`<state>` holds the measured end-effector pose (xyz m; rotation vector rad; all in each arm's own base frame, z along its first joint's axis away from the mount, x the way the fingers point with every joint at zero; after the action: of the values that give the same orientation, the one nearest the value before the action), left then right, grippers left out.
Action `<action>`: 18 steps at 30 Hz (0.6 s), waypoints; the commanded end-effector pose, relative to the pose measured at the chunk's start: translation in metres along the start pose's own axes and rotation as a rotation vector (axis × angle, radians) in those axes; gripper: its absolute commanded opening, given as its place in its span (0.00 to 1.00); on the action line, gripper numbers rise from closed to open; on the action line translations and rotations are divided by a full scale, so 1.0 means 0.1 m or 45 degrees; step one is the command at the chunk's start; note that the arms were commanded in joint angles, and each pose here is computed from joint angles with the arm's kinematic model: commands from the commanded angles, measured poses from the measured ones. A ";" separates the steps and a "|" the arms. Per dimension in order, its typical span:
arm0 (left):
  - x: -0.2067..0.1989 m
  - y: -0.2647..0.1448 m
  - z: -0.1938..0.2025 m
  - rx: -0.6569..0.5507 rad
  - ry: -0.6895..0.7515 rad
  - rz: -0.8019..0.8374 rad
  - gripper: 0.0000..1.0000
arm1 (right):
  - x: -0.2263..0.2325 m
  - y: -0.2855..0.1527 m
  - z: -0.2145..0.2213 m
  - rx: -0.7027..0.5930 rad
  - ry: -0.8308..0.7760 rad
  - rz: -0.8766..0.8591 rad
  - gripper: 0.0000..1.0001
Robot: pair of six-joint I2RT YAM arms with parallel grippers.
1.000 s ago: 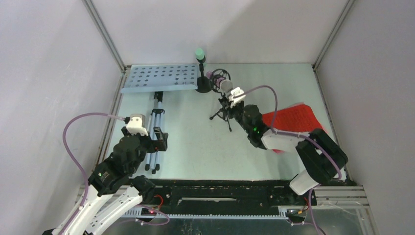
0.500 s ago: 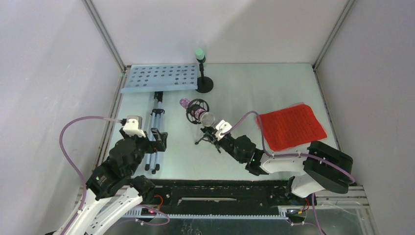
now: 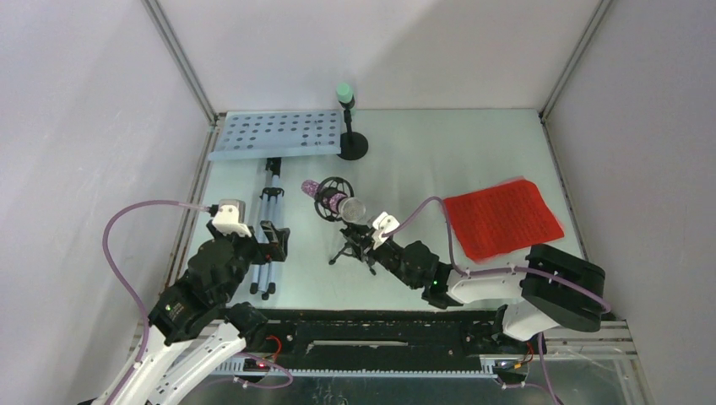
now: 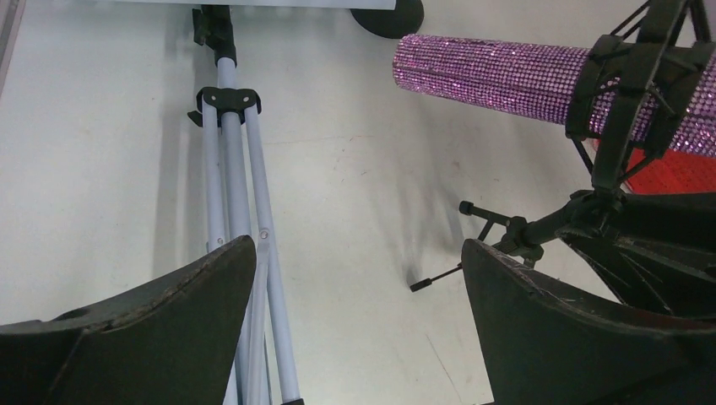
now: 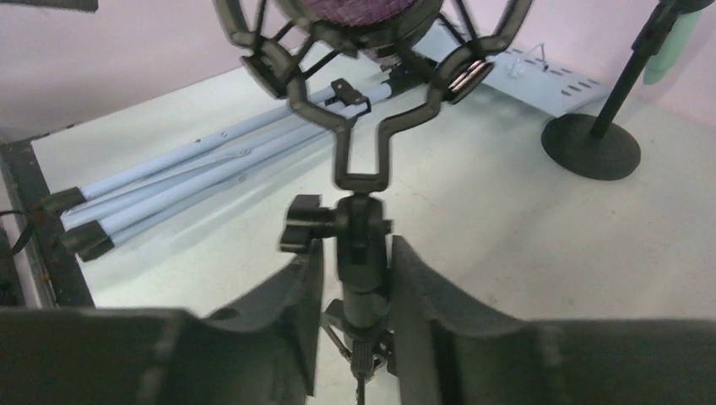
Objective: Pack up the instrument practice props
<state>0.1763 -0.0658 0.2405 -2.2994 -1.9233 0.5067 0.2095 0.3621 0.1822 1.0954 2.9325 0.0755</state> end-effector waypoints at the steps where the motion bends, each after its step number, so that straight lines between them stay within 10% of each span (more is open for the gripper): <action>1: -0.02 0.04 0.00 -0.001 0.023 0.011 1.00 | 0.04 -0.09 0.29 0.138 0.031 0.022 0.52; 5: 0.00 0.03 0.00 -0.012 0.020 0.004 1.00 | -0.05 -0.15 0.27 0.159 0.012 0.078 0.71; 18: -0.14 -0.02 -0.11 0.009 0.086 0.107 1.00 | 0.05 -0.75 0.15 0.292 0.041 0.136 0.73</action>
<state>0.1751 -0.0690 0.2401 -2.3165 -1.8852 0.4935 0.1765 0.3244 0.1665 1.2037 2.9489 -0.1733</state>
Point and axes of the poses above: each gripper's point midway between its finger pads, its own y axis out along the fingers, its own x axis along the line the jaws close on, z = x × y, the point moved 1 cm from there along -y, back along the fingers, and after that the axes turned 1 degree about y, right-handed, at the moved point
